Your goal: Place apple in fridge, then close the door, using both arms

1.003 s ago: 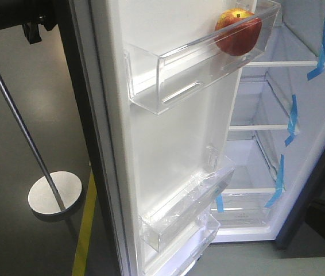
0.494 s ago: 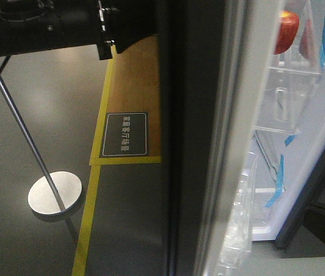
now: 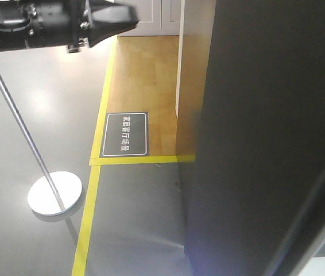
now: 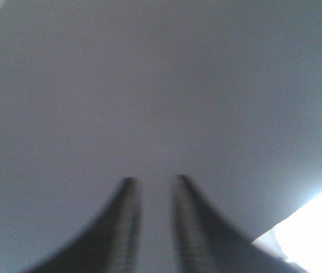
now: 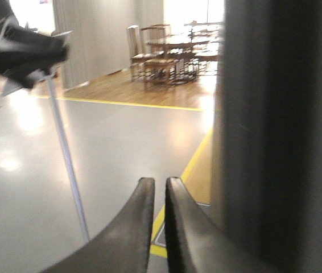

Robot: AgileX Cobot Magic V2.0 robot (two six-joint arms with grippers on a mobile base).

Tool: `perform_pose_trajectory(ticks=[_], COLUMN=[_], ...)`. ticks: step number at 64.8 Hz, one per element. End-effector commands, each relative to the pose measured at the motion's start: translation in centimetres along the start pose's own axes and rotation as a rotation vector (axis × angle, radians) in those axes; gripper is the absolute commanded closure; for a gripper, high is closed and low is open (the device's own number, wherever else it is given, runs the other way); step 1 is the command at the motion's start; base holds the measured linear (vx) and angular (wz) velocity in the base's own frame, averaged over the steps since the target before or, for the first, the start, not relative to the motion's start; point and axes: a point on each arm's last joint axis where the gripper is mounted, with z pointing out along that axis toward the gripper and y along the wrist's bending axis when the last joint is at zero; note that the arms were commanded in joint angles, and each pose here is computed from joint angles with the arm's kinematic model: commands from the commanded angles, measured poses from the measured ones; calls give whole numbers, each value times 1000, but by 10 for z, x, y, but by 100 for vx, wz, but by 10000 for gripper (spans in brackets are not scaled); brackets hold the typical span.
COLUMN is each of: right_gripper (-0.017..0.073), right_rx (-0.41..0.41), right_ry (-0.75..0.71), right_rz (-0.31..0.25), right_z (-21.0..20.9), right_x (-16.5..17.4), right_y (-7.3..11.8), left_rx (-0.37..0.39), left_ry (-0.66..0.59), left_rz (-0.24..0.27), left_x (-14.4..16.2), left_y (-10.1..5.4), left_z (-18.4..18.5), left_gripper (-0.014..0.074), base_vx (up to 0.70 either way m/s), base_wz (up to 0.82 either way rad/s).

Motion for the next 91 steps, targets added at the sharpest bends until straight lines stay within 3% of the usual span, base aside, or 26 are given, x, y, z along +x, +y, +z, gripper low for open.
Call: perform_pose_trajectory(ticks=[1, 7, 14, 21, 34, 45, 61, 91], right_gripper=[375, 244, 109, 43, 38, 38, 38, 38], right_rx=[54, 81, 171, 285, 443, 565, 635, 643], right_ry=[-59, -60, -97, -140, -146, -152, -116, -82], right_rz=[10, -16, -37, -50, -92, -90, -95, -98], right_z=[12, 26, 47, 68, 113, 146, 186, 248], right_x=[-23, -36, -54, -67, -75, -72, -59, -49], right_y=[-8, -15, -31, -49, -80, -105, -127, -152], left_rx=[-49, -149, -251, -333, -416, -443, -494, -562], left_ry=[-45, -40, -55, -82, -142, -162, -171, -233], left_rz=[100, 150, 195, 225, 236, 239, 269, 296], left_x=[-13, -15, -21, -27, -37, -41, -43, -49], left_y=[-15, -3, 8, 18, 30, 33, 37, 41], left_z=[-16, -22, -31, -42, -59, -65, -67, -71], left_gripper=[601, 601, 601, 600, 600, 600, 599, 599], base_vx=[0, 0, 0, 0, 0, 0, 0, 0], base_wz=[0, 0, 0, 0, 0, 0, 0, 0])
